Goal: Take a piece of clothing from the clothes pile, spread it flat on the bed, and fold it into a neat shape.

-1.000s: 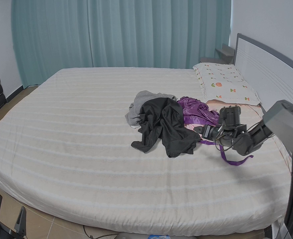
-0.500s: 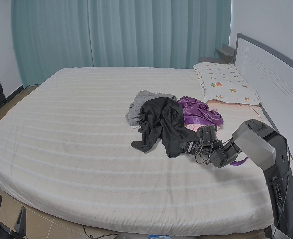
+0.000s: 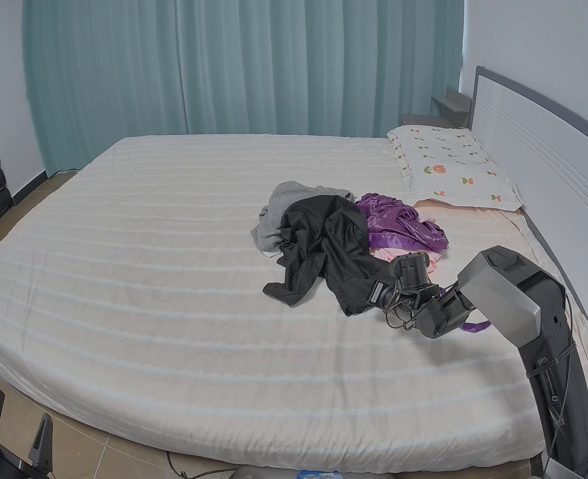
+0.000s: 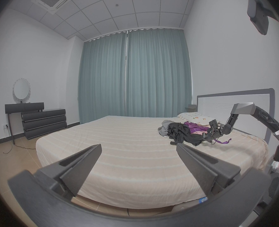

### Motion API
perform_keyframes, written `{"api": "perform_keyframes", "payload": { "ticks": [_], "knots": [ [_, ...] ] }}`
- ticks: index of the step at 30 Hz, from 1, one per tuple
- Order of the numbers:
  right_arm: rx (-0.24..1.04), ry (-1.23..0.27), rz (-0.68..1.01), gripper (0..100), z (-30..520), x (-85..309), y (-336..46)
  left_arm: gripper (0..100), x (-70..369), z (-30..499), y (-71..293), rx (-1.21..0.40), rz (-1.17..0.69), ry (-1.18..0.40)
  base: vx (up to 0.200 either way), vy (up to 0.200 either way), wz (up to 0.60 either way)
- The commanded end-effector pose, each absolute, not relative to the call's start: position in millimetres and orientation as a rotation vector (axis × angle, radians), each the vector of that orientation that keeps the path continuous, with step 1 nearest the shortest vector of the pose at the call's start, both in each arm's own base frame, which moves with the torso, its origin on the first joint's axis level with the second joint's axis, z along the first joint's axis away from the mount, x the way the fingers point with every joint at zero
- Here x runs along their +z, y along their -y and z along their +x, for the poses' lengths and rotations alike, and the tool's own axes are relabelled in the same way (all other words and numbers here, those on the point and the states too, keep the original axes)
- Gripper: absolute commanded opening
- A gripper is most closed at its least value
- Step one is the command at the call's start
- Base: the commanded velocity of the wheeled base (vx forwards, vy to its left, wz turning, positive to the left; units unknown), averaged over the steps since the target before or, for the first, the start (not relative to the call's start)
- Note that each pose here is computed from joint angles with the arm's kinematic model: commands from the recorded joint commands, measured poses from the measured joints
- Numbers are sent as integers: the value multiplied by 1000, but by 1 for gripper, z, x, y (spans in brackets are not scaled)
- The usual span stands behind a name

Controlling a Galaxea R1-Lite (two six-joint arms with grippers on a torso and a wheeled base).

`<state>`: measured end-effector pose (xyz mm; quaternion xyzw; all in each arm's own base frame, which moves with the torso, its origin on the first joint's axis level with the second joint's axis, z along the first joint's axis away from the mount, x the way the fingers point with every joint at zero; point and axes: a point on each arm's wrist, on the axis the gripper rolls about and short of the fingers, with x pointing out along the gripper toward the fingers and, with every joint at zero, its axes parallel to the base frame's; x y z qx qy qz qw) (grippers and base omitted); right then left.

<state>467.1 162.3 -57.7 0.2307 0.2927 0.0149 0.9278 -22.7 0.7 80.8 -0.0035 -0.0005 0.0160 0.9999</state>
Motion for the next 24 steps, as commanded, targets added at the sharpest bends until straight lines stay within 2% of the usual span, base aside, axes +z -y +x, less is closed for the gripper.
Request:
{"api": "perform_keyframes", "payload": {
  "ticks": [1, 2, 6, 9, 11, 16, 18, 19, 21, 24],
  "knots": [
    [38, -558, 519, 0, 466, -35, -161, 100, 76, -23, -1, 32, -8, 2, 0, 0, 0],
    [38, -558, 519, 0, 466, -35, -161, 100, 76, -23, -1, 32, -8, 2, 0, 0, 0],
    [78, -582, 687, 0, 429, 20, -163, 100, 76, -23, -1, 32, -8, 2, 0, 0, 0],
    [134, -612, 713, 0, 408, 34, -163, 100, 76, -23, -1, 32, -8, 2, 0, 0, 0],
    [263, -583, 777, 0, 364, 63, -155, 100, 76, -23, -1, 32, -8, 2, 0, 0, 0],
    [417, -481, 843, 0, 312, 83, -149, 100, 76, -23, -1, 32, -8, 2, 0, 0, 0],
    [425, -479, 845, 0, 309, 82, -148, 100, 76, -23, -1, 32, -8, 2, 0, 0, 0],
    [517, -461, 844, 0, 291, 82, -150, 100, 76, -23, -1, 32, -8, 2, 0, 0, 0],
    [545, -434, 844, 0, 286, 86, -151, 100, 76, -23, -1, 32, -8, 2, 0, 0, 0],
    [640, -354, 856, 0, 267, 119, -149, 100, 76, -23, -1, 32, -8, 2, 0, 0, 0]
  ]
}}
